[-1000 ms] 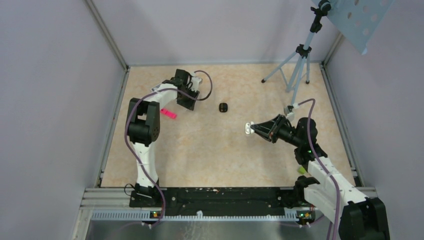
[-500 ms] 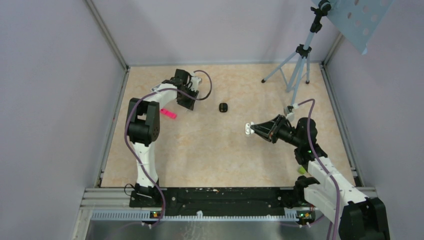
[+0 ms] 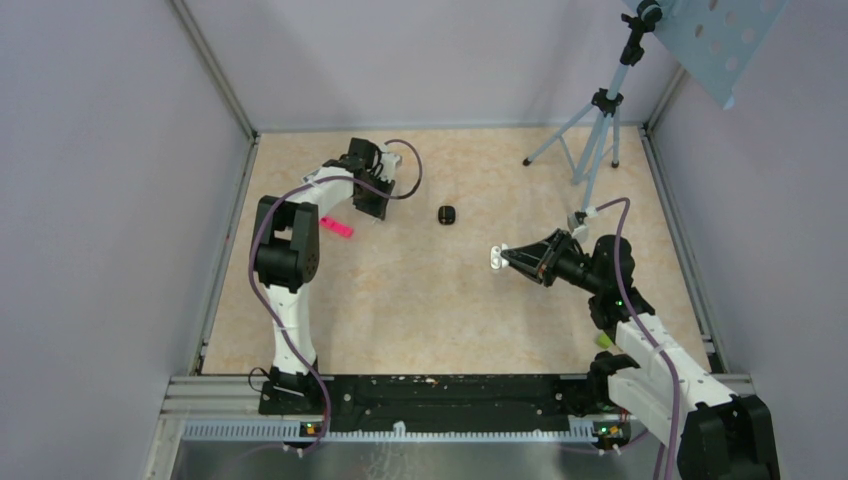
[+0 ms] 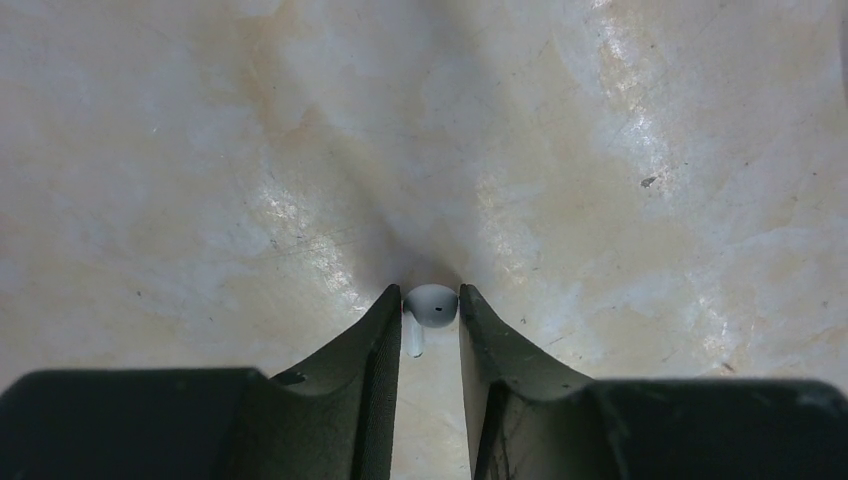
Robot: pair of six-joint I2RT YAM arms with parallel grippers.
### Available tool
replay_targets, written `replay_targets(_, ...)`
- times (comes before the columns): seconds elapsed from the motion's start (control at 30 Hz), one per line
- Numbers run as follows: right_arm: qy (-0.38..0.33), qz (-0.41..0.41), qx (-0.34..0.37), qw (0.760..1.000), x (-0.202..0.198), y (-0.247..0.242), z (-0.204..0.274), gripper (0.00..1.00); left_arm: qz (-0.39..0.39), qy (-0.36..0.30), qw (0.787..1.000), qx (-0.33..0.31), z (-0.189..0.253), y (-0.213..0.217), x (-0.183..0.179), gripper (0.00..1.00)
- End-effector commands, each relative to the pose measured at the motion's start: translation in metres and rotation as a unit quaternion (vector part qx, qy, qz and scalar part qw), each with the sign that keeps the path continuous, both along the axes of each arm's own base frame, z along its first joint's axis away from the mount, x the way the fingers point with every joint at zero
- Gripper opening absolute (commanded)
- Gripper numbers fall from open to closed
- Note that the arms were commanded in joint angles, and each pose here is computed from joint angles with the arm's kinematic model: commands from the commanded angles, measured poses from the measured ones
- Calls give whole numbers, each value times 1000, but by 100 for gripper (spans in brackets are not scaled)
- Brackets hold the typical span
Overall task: Insert the wireless bluetooth earbuds into the charging case
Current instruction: Pick up the left earbud from the center of the board.
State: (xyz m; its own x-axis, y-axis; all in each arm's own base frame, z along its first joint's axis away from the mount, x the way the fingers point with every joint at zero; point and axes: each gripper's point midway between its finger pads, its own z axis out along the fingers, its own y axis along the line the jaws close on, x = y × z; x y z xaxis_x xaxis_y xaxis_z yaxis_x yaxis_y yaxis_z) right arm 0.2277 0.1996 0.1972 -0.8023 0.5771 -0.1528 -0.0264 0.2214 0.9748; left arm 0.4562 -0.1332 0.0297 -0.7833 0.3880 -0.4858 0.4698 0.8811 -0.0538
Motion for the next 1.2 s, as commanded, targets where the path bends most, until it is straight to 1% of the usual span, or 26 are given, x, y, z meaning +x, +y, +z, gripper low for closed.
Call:
replay_targets(0.0, -44, 9, 10, 999, 2, 5, 27, 0, 11, 41, 999, 5, -12, 4, -18, 34)
replay_targets(0.07, -44, 8, 10, 999, 2, 4, 27, 0, 12, 38, 999, 4, -10, 4, -17, 34)
replay_targets(0.23, -43, 9, 10, 999, 2, 4, 26, 0, 16, 43, 999, 2, -9, 4, -18, 31)
replay_targets(0.3, -44, 9, 10, 999, 2, 5, 26, 0, 17, 47, 999, 2, -10, 4, -20, 25)
replay_targets(0.37, -45, 9, 11, 999, 2, 4, 27, 0, 18, 52, 998, 2, -11, 3, -22, 22)
replay_targets(0.47, -45, 10, 11, 999, 2, 5, 27, 0, 22, 51, 998, 1, -8, 2, -23, 22)
replay_targets(0.53, -44, 10, 11, 999, 2, 4, 26, 0, 24, 48, 999, -1, -4, 1, -22, 30)
replay_targets(0.6, -44, 11, 11, 999, 1, 5, 26, 0, 27, 47, 999, -2, -1, 1, -22, 34)
replay_targets(0.67, -45, 10, 12, 999, 1, 5, 27, 0, 28, 50, 998, 1, -2, 2, -23, 34)
replay_targets(0.87, -45, 10, 12, 999, 0, 4, 26, 0, 19, 60, 998, 9, -7, 2, -27, 30)
replay_targets(0.97, -46, 10, 12, 999, 0, 4, 27, 0, 19, 61, 998, 17, -8, 3, -28, 36)
replay_targets(1.0, -46, 10, 12, 999, 0, 4, 27, 0, 18, 60, 998, 16, -7, 2, -28, 36)
replay_targets(1.07, -46, 10, 12, 999, 0, 5, 27, 0, 18, 60, 998, 15, -7, 2, -28, 35)
replay_targets(1.17, -46, 10, 12, 999, 0, 4, 27, 0, 19, 62, 998, 15, -8, 1, -29, 26)
